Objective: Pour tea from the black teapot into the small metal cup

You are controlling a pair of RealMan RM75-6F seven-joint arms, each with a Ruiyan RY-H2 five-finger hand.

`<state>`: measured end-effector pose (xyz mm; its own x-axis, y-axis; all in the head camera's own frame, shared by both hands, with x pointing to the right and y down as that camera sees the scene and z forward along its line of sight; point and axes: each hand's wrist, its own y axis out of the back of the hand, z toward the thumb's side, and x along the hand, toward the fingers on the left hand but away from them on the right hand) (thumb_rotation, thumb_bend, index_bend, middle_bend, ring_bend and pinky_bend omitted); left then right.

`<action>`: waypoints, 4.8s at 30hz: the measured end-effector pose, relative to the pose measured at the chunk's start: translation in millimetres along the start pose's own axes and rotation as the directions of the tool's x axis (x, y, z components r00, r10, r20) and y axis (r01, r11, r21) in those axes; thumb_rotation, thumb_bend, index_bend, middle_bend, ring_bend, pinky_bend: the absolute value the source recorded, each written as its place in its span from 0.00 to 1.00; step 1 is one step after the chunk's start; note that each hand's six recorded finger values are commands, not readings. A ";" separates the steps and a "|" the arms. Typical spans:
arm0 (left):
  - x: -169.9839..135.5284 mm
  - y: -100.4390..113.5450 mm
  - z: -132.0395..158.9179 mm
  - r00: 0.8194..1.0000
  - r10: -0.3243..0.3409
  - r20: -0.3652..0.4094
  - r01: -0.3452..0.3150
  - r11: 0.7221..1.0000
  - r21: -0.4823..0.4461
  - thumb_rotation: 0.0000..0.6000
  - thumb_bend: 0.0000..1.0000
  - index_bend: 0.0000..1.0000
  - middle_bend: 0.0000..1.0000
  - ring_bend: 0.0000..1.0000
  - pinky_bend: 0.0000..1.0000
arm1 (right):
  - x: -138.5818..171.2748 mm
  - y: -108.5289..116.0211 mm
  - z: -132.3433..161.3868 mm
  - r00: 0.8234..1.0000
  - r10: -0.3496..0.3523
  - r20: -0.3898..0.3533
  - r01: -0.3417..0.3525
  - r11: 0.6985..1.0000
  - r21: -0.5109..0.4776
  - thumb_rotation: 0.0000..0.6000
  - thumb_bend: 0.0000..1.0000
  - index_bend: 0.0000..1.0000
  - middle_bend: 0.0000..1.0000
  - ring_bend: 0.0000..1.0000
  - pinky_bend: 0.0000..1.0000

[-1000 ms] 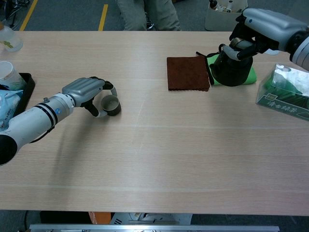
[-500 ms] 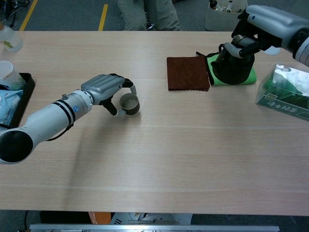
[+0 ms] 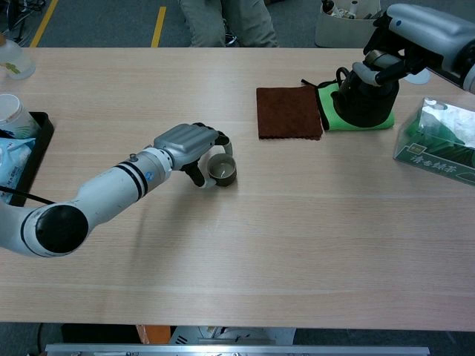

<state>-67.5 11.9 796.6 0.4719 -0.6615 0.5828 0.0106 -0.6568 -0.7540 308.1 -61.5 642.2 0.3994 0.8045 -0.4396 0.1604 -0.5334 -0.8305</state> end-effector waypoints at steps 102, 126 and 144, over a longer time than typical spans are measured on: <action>-280.4 70.6 -169.7 0.801 0.477 -0.362 -0.510 0.860 0.003 1.00 0.27 0.03 0.11 0.08 0.09 | -90.6 -103.1 153.4 0.948 0.237 -0.210 -0.153 0.923 0.353 0.89 0.45 0.98 0.91 0.95 0.09; -282.7 70.7 -165.9 0.799 0.483 -0.358 -0.523 0.852 -0.015 1.00 0.27 0.03 0.10 0.08 0.09 | -94.3 -110.0 175.8 0.944 0.262 -0.200 -0.128 0.851 0.510 0.90 0.45 0.98 0.91 0.95 0.09; -280.0 70.7 -165.5 0.802 0.479 -0.357 -0.519 0.855 -0.018 1.00 0.27 0.03 0.10 0.08 0.09 | -91.5 -108.0 175.0 0.945 0.264 -0.193 -0.129 0.843 0.522 0.91 0.45 0.98 0.91 0.95 0.09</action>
<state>-344.8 90.8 630.2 0.0683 -0.9744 0.2143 -0.2518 -0.2247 -0.9413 96.3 -31.8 712.2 0.5938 0.5693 -0.5686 -0.3877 -0.4168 -0.8222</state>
